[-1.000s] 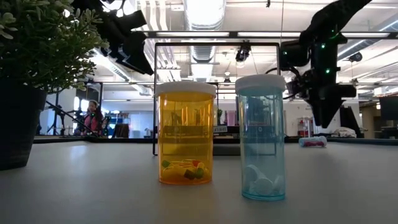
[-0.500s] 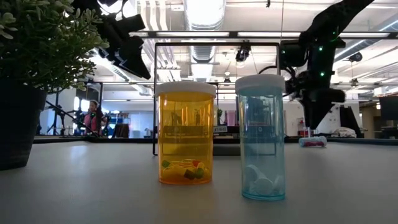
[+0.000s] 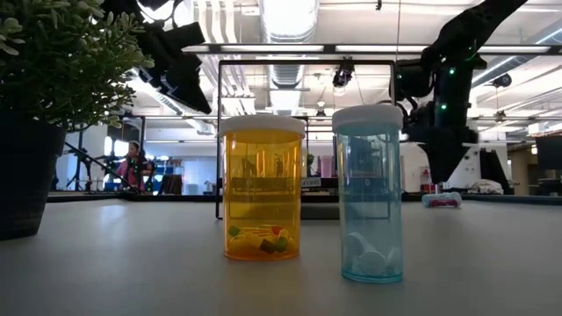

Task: Pick and place medicine bottles onto shelf by color
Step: Put the top right blue pill bottle on the shelf

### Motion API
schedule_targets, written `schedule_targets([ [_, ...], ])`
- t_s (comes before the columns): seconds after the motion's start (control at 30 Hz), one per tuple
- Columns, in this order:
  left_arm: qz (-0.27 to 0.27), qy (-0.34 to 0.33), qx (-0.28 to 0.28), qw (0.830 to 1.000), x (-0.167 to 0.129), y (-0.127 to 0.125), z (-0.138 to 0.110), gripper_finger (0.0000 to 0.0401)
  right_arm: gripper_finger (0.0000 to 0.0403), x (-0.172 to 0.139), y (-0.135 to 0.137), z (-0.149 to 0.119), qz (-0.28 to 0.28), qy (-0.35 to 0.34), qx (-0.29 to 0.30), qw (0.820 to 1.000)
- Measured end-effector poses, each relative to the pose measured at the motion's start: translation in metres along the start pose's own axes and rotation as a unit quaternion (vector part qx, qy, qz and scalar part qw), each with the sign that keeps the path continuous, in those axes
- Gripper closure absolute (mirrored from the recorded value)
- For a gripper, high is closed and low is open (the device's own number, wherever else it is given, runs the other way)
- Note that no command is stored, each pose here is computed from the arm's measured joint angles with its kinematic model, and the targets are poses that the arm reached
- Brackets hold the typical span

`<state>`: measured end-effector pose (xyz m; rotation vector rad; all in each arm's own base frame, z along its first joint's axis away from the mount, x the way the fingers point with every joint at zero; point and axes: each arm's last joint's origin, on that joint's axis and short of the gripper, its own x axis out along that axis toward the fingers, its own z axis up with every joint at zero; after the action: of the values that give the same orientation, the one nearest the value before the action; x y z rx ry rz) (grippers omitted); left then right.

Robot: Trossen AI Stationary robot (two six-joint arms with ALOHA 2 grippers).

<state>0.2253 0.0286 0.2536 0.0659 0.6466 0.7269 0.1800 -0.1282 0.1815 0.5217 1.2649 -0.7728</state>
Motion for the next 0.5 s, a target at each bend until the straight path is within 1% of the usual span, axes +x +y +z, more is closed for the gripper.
schedule_targets([
  [0.03,0.001,0.004,0.003,1.000,0.000,0.000,-0.001,0.0182,0.0232,0.000,0.000,0.000,0.000,0.001,-0.073,0.997],
  [0.07,0.001,0.007,0.006,1.000,0.000,0.000,-0.002,0.0182,0.0232,0.000,0.000,-0.001,0.000,0.005,-0.135,0.991],
  [0.1,0.001,0.007,0.006,1.000,0.000,0.000,-0.002,0.0182,0.0232,0.000,0.000,-0.002,-0.001,0.009,-0.185,0.983],
  [0.13,0.002,0.008,0.006,1.000,0.000,0.000,-0.002,0.0182,0.0232,0.000,0.000,-0.002,-0.002,0.011,-0.222,0.975],
  [0.17,0.002,0.009,0.006,1.000,0.000,0.000,-0.002,0.0182,0.0232,0.000,0.000,-0.001,-0.004,0.007,-0.245,0.969],
  [0.2,0.002,0.011,0.005,1.000,0.000,0.000,-0.002,0.0182,0.0232,0.000,0.000,0.000,-0.004,0.001,-0.250,0.968],
  [0.27,0.003,0.015,0.008,1.000,0.000,0.001,-0.003,0.0182,0.0232,0.003,0.001,0.002,-0.004,-0.002,-0.241,0.970],
  [0.33,0.003,0.015,0.008,1.000,0.000,0.001,-0.003,0.0182,0.0232,0.006,0.001,0.002,-0.004,0.008,-0.240,0.971],
  [0.5,0.003,0.015,0.010,1.000,0.000,0.001,-0.003,0.0182,0.0232,0.017,0.003,0.001,-0.001,0.040,-0.306,0.951],
])
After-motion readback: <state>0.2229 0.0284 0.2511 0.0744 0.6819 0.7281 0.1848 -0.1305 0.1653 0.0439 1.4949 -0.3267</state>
